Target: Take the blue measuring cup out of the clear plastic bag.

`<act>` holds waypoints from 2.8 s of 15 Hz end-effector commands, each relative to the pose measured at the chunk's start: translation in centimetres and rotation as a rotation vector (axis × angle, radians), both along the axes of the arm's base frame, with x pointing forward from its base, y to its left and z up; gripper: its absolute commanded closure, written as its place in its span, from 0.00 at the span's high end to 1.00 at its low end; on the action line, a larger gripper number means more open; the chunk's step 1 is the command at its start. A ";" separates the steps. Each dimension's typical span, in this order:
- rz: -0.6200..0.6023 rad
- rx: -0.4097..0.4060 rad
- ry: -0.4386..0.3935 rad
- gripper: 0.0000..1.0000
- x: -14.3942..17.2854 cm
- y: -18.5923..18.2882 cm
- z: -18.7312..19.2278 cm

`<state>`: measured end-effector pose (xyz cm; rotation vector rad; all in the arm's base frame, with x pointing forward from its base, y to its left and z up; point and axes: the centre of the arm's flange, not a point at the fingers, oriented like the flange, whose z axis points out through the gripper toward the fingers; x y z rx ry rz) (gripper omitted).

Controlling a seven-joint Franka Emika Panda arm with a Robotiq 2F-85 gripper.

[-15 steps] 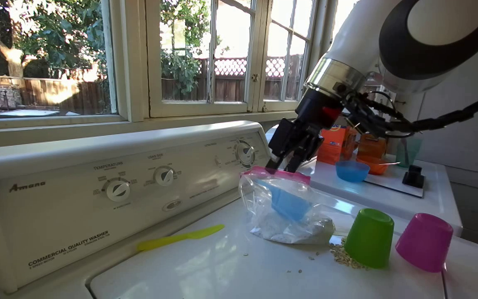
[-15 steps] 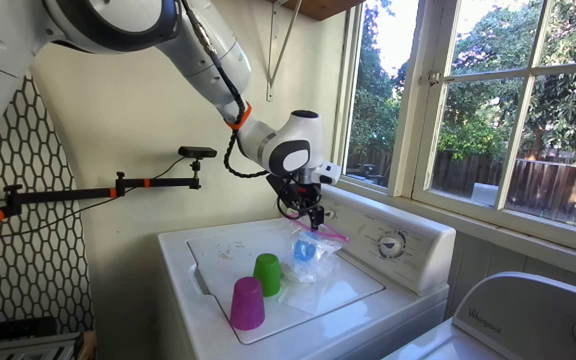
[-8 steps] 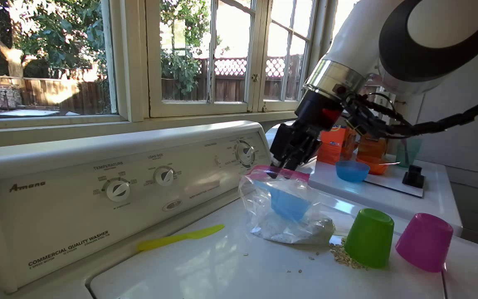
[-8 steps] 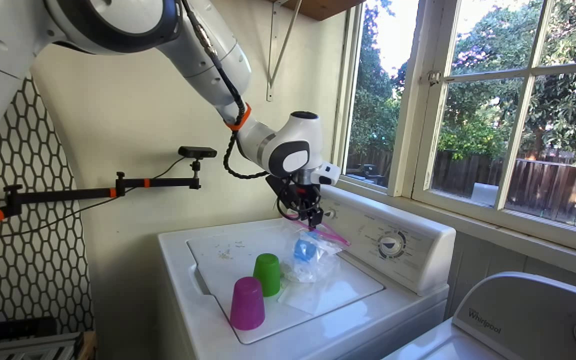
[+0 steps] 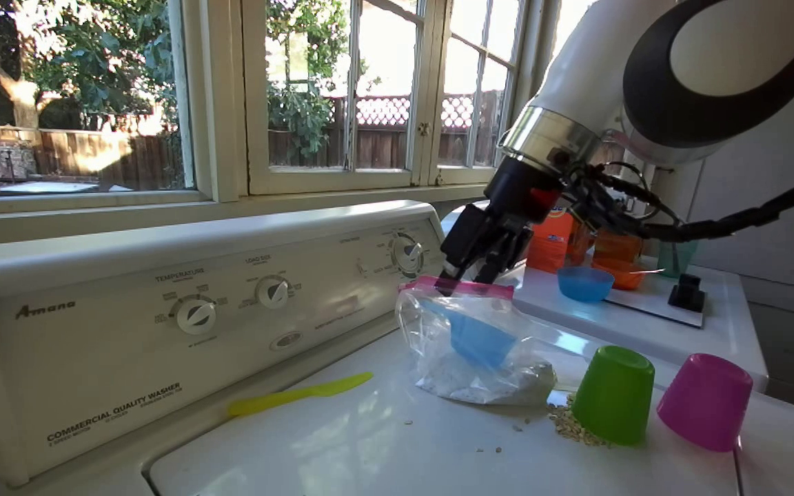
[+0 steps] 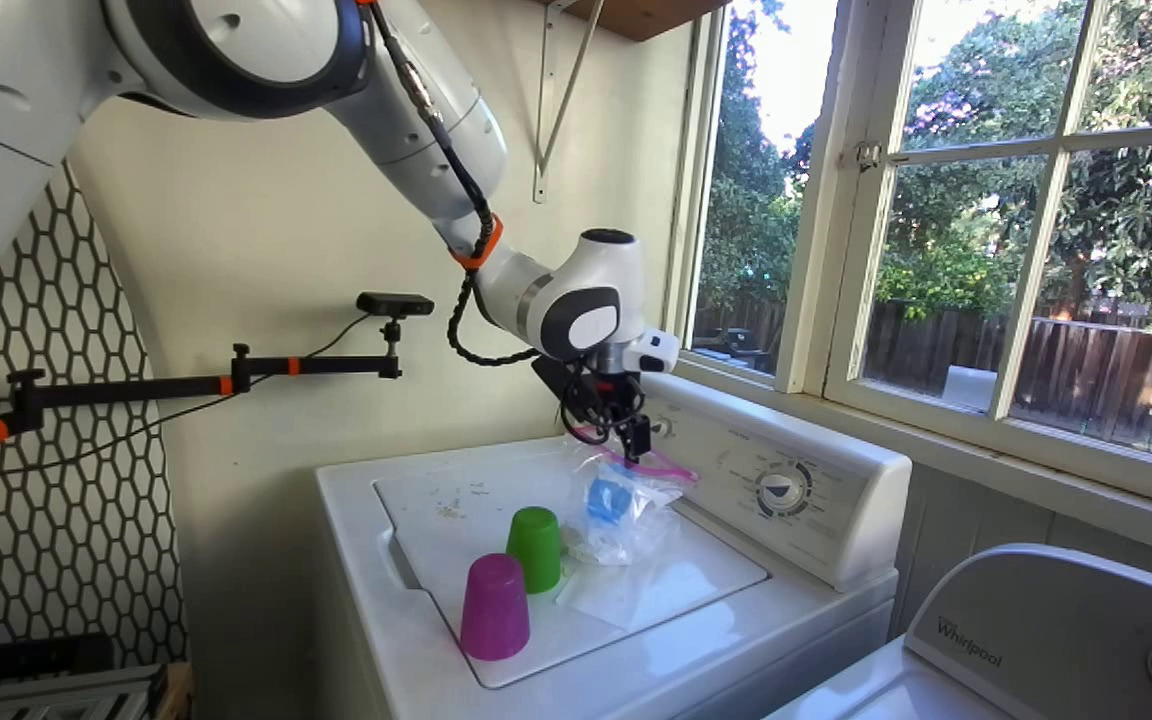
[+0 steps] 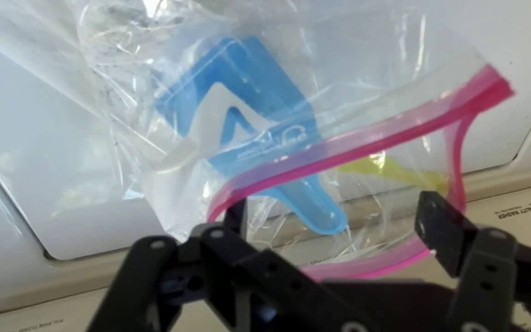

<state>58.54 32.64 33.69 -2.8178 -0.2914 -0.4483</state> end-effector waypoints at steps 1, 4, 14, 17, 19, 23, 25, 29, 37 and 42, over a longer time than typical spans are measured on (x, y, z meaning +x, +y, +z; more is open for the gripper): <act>0.035 -0.024 -0.065 0.90 0.7 0.9 -0.8; 0.058 -0.038 -0.114 0.97 0.7 1.3 -1.2; 0.150 -0.087 -0.124 0.90 0.4 1.9 -2.9; 0.161 -0.097 -0.124 0.87 0.4 1.9 -3.3; 0.168 -0.105 -0.123 0.85 0.4 1.8 -3.6; 0.176 -0.114 -0.125 0.51 0.4 1.7 -3.8; 0.173 -0.114 -0.128 0.33 0.5 1.6 -3.7; 0.169 -0.118 -0.131 0.04 0.6 1.3 -3.7; 0.091 -0.079 -0.175 0.03 1.0 -1.3 -1.6; -0.016 -0.038 -0.207 0.03 1.1 -4.1 0.3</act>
